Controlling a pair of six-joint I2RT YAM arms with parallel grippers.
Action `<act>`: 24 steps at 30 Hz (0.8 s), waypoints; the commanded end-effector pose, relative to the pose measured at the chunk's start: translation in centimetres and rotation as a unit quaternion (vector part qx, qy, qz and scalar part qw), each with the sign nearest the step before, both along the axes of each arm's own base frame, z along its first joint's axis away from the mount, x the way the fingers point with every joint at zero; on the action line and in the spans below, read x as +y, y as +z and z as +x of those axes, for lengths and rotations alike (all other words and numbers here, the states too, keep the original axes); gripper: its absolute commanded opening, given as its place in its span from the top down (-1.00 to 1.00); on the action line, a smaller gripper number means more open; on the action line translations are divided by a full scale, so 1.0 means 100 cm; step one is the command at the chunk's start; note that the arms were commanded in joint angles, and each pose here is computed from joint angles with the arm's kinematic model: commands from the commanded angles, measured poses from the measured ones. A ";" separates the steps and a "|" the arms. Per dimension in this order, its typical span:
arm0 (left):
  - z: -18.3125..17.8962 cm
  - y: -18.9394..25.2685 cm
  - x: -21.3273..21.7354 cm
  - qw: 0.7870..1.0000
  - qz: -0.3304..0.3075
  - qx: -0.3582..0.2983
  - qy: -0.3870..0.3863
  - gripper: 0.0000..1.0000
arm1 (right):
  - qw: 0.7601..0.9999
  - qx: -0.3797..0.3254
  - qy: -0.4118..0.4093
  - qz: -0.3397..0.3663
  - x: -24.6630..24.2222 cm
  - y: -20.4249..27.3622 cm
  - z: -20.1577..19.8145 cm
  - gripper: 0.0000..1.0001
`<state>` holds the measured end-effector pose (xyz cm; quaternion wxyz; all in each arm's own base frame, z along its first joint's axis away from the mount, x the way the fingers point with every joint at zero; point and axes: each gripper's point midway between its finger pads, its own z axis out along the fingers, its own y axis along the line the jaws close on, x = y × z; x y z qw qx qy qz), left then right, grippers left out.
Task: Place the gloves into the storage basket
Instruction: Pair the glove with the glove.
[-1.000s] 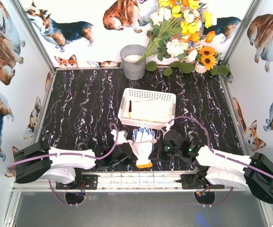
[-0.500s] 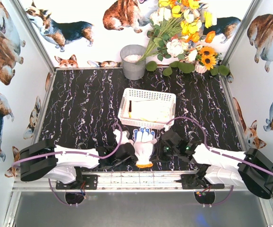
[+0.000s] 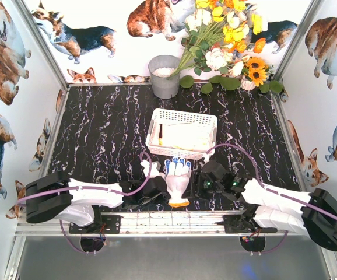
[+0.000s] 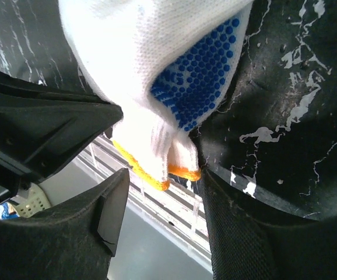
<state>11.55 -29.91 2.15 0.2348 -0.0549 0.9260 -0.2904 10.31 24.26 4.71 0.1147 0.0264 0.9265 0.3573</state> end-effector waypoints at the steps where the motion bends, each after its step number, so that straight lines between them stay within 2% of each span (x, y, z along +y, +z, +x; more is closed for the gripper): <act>1: -0.003 0.002 -0.002 1.000 -0.002 0.002 -0.006 1.00 | 0.999 -0.008 0.024 0.033 0.017 0.011 0.002 -0.10; 5: -0.002 0.005 -0.001 1.000 -0.003 -0.001 -0.003 1.00 | 0.998 0.011 0.035 0.041 0.023 0.006 -0.003 -0.10; 16: -0.005 0.008 -0.005 1.000 -0.009 -0.002 -0.012 1.00 | 0.998 0.032 0.031 0.034 0.024 -0.009 -0.005 0.08; 24: -0.007 0.006 -0.005 1.000 -0.008 0.002 -0.012 1.00 | 0.998 0.050 0.040 0.030 0.027 -0.017 -0.012 0.42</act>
